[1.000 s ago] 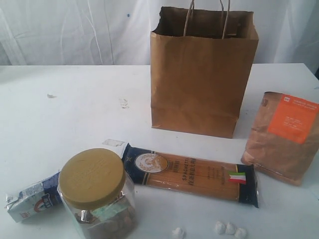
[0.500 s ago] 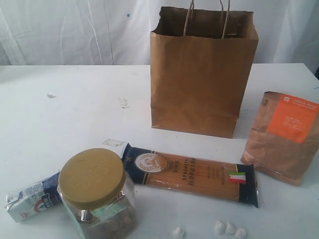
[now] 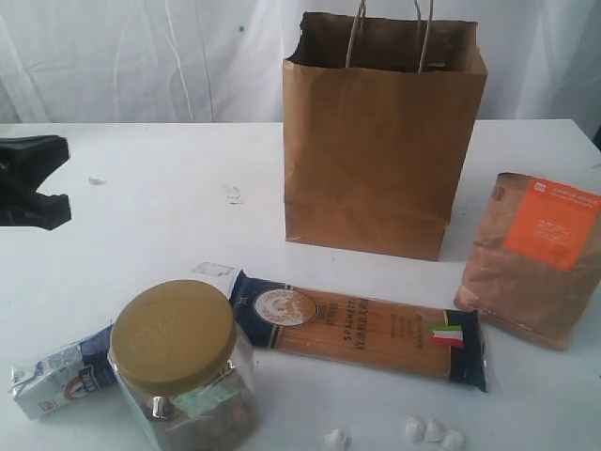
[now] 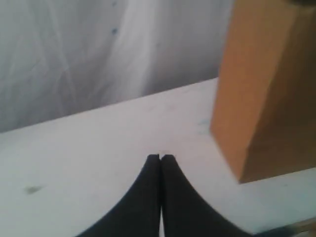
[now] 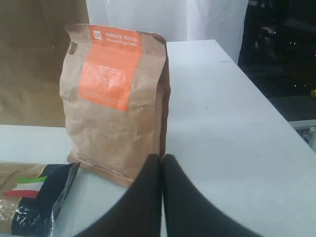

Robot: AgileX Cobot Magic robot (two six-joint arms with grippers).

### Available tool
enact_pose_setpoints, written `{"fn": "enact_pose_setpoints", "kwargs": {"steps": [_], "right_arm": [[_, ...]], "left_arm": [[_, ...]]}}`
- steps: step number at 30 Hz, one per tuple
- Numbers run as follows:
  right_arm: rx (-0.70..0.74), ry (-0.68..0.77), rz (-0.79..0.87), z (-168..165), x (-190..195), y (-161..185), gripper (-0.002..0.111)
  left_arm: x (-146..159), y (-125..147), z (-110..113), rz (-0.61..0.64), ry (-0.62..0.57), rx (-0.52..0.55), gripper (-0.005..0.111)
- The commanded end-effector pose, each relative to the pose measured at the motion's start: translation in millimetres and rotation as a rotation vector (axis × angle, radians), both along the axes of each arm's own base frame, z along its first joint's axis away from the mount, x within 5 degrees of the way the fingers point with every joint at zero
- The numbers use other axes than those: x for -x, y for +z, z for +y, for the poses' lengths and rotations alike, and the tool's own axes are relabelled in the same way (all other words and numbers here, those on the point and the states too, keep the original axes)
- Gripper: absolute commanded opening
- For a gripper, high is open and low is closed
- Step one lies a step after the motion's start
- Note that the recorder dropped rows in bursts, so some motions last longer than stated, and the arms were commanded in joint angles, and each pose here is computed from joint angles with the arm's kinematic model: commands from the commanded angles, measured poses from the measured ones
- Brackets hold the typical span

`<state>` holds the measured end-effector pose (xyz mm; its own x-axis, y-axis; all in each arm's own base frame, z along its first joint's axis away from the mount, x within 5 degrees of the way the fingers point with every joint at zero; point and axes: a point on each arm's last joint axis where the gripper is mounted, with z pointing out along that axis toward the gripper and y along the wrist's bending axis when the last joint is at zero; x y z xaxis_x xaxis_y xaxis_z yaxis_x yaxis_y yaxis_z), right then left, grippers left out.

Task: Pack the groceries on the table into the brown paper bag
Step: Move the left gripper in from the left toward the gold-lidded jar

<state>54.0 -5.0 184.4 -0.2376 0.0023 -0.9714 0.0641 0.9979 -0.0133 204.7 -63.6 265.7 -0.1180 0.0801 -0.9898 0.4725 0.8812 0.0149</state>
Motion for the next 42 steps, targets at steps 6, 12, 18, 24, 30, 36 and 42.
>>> {"fn": "enact_pose_setpoints", "kwargs": {"steps": [6, 12, 18, 24, 30, 36, 42], "right_arm": [[-0.025, -0.011, -0.012, -0.4, 0.1, 0.2, 0.000], [-0.025, -0.011, -0.012, -0.4, 0.1, 0.2, 0.000], [-0.025, -0.011, -0.012, -0.4, 0.1, 0.2, 0.000], [-0.025, -0.011, -0.012, -0.4, 0.1, 0.2, 0.000], [-0.025, -0.011, -0.012, -0.4, 0.1, 0.2, 0.000], [-0.025, -0.011, -0.012, -0.4, 0.1, 0.2, 0.000], [-0.025, -0.011, -0.012, -0.4, 0.1, 0.2, 0.000]], "left_arm": [[39.9, -28.2, -59.0, -0.012, -0.516, -0.151, 0.000], [61.9, -14.6, -66.3, -0.124, -0.644, -0.088, 0.000], [71.2, 5.2, -56.9, -0.239, -0.579, -0.105, 0.000], [63.5, -8.2, -25.4, -0.064, -0.280, -0.433, 0.000], [57.3, -6.6, 14.4, 0.134, 0.223, -0.225, 0.000], [75.7, -40.3, -15.1, 0.183, -0.198, -0.301, 0.000], [57.9, -44.0, 7.1, 0.212, 0.112, -0.353, 0.000]]}}
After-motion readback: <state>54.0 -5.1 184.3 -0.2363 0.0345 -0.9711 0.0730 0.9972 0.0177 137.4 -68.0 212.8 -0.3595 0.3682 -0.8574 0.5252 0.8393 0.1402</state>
